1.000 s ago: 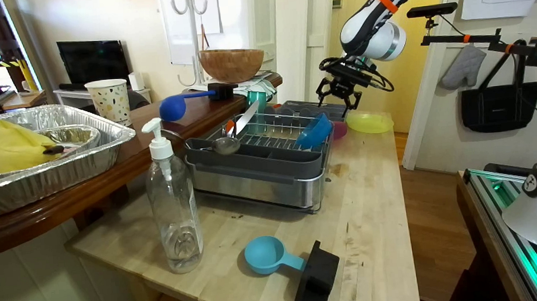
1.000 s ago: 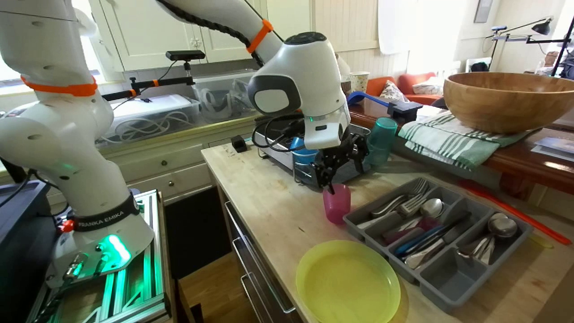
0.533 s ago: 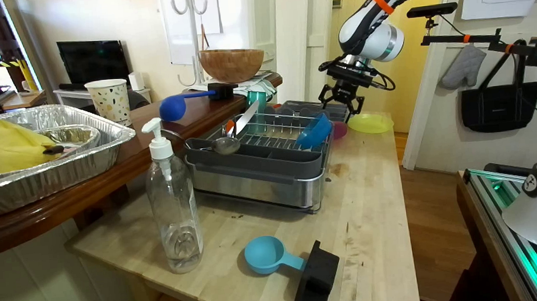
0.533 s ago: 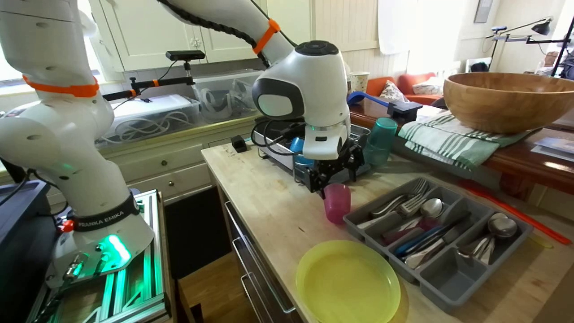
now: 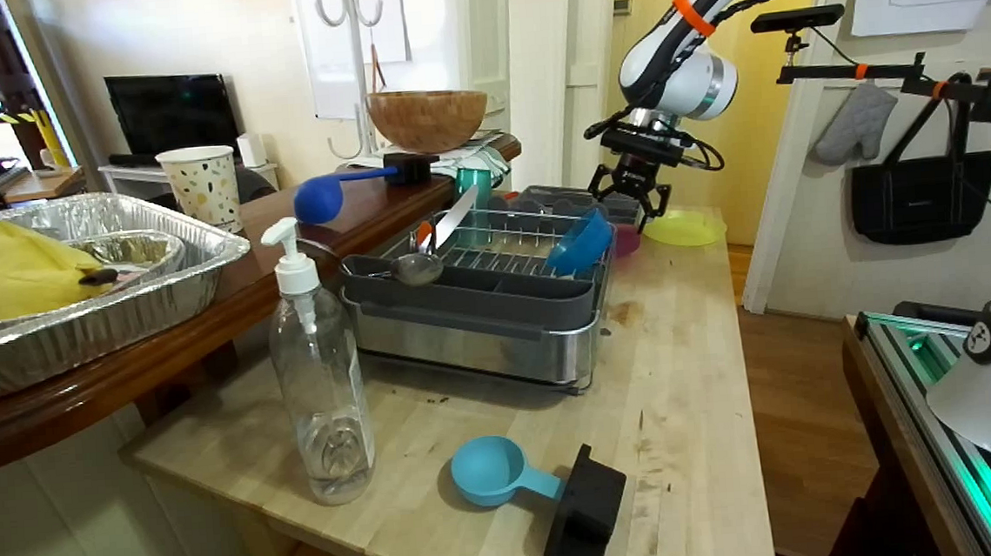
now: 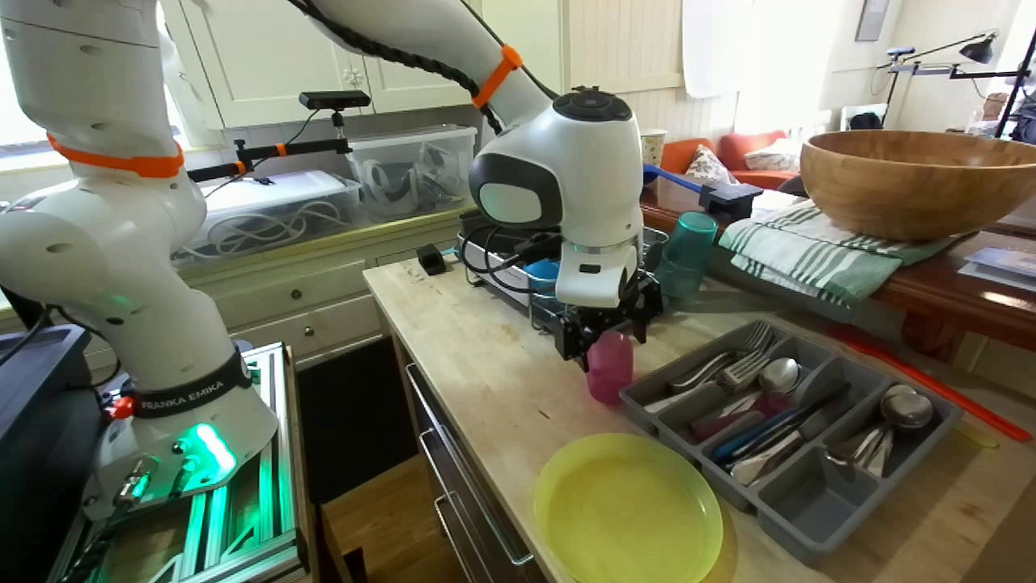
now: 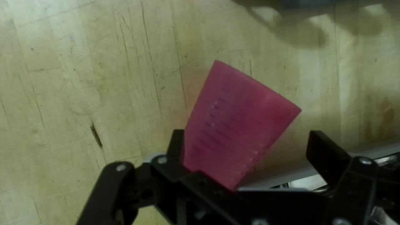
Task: Put the purple cup upside down.
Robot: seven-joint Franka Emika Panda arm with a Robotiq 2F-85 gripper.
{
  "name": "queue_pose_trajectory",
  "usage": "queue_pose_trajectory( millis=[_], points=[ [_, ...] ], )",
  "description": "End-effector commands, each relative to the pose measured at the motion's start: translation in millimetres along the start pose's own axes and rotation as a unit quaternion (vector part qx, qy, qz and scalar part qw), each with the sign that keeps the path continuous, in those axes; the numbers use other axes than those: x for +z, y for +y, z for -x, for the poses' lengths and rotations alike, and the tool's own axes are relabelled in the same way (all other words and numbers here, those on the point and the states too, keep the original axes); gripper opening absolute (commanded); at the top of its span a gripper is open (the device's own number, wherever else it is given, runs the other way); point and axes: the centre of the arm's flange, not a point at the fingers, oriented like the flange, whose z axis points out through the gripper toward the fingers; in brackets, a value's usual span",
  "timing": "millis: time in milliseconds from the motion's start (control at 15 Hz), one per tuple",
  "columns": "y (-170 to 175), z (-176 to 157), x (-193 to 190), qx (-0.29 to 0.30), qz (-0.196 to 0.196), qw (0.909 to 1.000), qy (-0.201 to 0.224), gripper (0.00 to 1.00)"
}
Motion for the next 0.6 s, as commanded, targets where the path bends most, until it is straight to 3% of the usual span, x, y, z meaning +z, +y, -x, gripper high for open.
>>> queue_pose_trajectory(
  millis=[0, 533],
  points=[
    [-9, -13, 16, 0.002, 0.005, 0.9999, -0.01, 1.0],
    [-17, -19, 40, -0.008, 0.03, 0.9994, -0.018, 1.0]
  ],
)
